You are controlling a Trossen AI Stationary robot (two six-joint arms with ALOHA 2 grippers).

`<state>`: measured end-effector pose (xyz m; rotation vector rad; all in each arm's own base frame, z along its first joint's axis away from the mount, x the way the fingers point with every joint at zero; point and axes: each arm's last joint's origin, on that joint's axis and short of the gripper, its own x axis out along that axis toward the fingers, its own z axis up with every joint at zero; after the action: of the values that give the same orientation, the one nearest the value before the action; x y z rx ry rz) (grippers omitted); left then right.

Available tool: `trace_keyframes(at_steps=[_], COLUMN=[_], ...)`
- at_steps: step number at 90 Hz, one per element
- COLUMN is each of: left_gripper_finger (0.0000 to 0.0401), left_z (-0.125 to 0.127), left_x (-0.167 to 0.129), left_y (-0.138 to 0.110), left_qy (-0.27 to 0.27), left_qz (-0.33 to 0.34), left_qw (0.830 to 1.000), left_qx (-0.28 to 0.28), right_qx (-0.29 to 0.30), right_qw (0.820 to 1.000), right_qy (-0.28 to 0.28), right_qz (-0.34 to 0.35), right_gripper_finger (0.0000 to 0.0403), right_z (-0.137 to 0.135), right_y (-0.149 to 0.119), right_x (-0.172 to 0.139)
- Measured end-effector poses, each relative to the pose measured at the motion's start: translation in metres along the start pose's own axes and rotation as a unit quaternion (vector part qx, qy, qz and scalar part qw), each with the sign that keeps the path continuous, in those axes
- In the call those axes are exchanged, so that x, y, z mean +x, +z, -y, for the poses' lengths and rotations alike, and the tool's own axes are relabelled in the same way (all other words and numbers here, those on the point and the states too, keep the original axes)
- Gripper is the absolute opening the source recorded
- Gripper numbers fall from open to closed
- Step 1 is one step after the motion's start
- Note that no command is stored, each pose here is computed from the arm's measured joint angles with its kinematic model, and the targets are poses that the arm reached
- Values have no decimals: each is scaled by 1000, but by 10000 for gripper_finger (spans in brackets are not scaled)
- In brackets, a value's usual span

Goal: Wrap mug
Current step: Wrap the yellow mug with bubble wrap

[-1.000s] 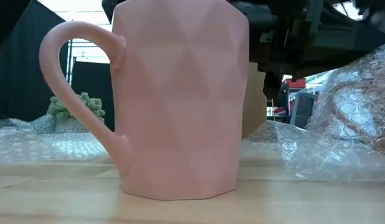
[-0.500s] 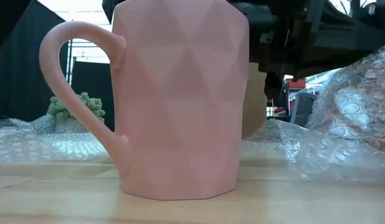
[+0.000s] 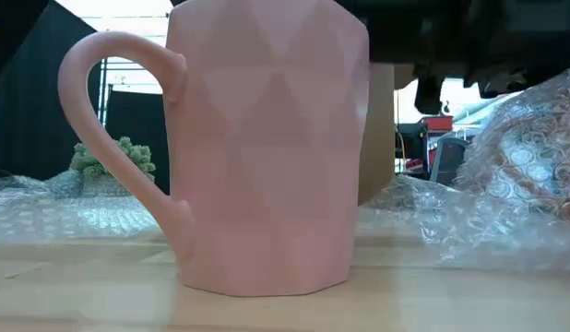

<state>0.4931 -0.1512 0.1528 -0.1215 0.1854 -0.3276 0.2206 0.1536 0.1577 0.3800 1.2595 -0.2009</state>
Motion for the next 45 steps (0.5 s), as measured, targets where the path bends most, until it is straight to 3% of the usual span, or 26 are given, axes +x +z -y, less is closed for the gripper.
trace_keyframes(at_steps=[45], left_gripper_finger=[0], left_z=[-3], left_x=[0], left_y=[-4], left_qy=[1], left_qz=[-14], left_qw=[1000], left_qx=[-5], right_qx=[5], right_qw=[1000], right_qy=[1], right_qz=[-3], right_gripper_finger=[210], right_z=[-1], right_y=[0], right_x=[-1])
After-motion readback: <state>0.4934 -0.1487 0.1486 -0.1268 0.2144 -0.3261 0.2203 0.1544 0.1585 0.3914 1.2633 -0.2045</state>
